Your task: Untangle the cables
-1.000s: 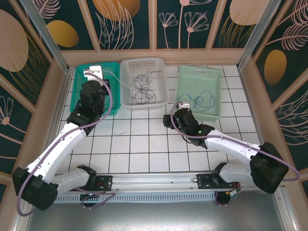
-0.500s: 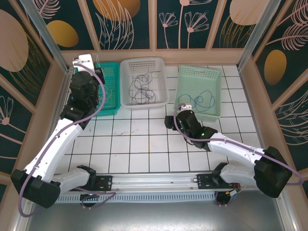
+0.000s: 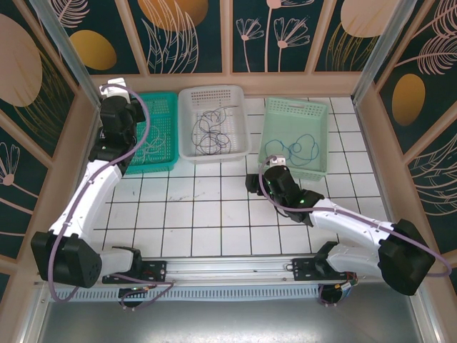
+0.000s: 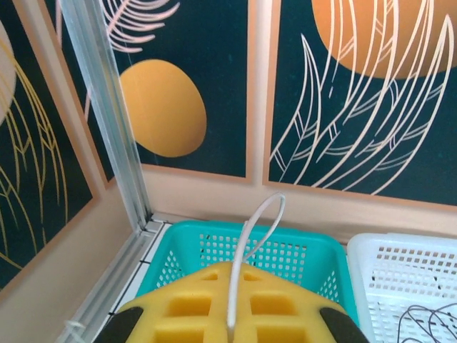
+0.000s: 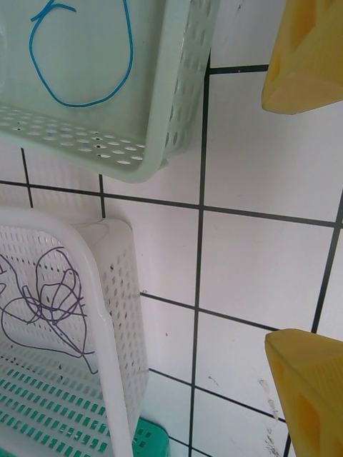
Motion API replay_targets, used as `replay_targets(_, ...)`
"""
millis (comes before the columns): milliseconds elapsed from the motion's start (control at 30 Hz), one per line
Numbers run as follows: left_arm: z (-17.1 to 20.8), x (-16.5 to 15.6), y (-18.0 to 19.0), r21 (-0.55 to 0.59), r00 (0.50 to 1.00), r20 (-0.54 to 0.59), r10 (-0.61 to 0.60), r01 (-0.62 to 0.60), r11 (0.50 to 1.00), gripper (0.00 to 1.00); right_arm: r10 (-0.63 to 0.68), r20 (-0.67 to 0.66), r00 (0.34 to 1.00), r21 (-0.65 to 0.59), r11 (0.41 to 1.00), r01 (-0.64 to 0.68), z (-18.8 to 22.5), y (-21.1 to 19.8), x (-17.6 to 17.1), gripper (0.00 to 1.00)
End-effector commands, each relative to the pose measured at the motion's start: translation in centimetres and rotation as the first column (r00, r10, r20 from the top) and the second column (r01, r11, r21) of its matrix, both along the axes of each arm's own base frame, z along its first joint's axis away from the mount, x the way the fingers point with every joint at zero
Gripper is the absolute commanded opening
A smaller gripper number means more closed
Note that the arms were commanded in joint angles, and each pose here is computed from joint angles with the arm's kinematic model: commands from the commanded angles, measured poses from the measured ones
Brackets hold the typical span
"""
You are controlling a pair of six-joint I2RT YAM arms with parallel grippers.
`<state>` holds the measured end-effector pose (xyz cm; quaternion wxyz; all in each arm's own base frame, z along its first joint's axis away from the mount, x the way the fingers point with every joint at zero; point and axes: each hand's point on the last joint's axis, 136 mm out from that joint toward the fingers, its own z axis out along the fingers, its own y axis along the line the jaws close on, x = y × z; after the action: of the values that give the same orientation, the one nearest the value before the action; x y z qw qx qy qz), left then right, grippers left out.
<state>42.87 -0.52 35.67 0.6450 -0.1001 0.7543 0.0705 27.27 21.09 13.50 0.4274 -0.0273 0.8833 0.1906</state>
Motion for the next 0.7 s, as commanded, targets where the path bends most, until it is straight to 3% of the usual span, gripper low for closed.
replay_targets(0, -0.5, 1.1, -0.2, -0.048, 1.000, 0.006, -0.030, 0.030, 0.998, 0.01, 0.003, 0.022, 1.000, -0.011, 1.000, -0.003, 0.2, -0.2, -0.2, 0.80)
replay_targets(667, -14.0, 6.0, 0.5, -0.230, 0.971, -0.215, -0.102, 0.051, 0.972, 0.04, -0.028, 0.012, 1.000, -0.051, 0.998, 0.029, -0.3, -1.5, -0.1, 0.81)
